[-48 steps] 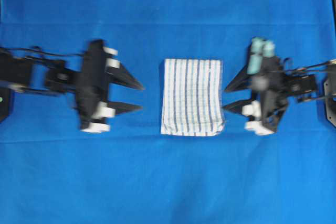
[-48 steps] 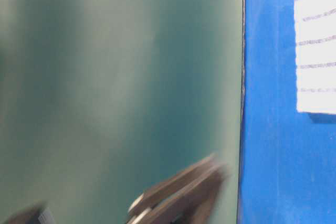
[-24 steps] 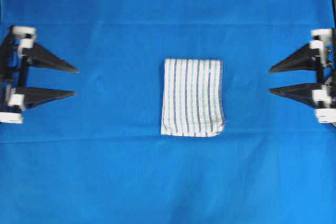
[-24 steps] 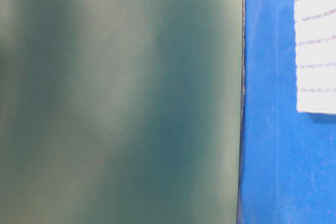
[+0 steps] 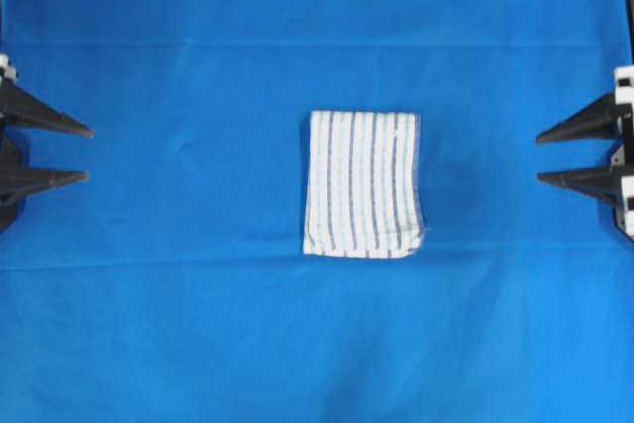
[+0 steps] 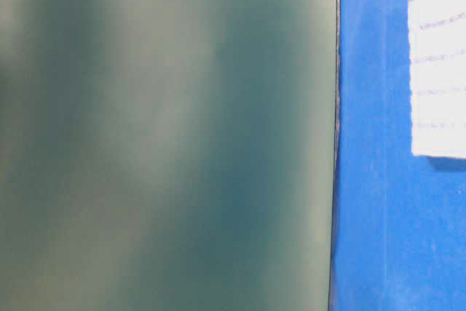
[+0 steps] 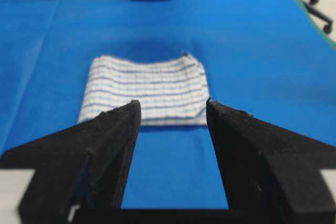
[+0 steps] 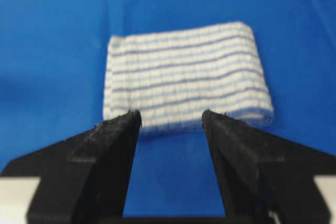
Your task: Fold the blue towel.
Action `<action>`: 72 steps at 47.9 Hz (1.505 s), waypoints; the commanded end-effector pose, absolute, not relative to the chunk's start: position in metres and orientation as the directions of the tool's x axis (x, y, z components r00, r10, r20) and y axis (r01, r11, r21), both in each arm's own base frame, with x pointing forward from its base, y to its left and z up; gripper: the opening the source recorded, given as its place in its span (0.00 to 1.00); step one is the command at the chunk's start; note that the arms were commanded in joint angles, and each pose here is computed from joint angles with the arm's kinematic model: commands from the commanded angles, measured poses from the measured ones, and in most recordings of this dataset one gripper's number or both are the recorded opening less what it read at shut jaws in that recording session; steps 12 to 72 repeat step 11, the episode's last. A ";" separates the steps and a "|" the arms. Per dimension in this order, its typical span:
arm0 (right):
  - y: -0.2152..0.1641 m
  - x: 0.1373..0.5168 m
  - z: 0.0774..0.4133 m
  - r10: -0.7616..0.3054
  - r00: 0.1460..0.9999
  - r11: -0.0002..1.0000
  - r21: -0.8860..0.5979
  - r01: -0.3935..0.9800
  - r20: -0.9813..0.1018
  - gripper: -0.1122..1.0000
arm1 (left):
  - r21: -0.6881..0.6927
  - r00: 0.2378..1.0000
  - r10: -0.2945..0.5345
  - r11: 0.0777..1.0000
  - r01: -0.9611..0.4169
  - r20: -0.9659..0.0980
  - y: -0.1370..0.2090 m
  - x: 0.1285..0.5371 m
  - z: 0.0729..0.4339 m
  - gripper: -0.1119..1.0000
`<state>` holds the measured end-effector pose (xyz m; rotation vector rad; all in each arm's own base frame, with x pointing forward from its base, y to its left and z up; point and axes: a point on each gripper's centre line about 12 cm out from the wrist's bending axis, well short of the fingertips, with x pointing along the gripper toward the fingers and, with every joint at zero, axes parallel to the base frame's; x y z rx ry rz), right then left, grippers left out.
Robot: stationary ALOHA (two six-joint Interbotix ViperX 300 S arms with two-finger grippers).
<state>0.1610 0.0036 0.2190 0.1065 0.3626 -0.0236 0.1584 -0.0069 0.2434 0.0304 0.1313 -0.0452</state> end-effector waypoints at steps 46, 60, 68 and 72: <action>0.005 0.158 0.204 0.021 0.947 0.994 0.105 0.014 -0.319 0.61 | 0.031 0.991 -0.039 0.999 0.043 -0.129 -0.006 0.152 0.224 0.52; 0.005 0.158 0.204 0.021 0.947 0.994 0.105 0.014 -0.319 0.61 | 0.031 0.991 -0.039 0.999 0.043 -0.129 -0.006 0.152 0.224 0.52; 0.005 0.158 0.204 0.021 0.947 0.994 0.105 0.014 -0.319 0.61 | 0.031 0.991 -0.039 0.999 0.043 -0.129 -0.006 0.152 0.224 0.52; 0.005 0.158 0.204 0.021 0.947 0.994 0.105 0.014 -0.319 0.61 | 0.031 0.991 -0.039 0.999 0.043 -0.129 -0.006 0.152 0.224 0.52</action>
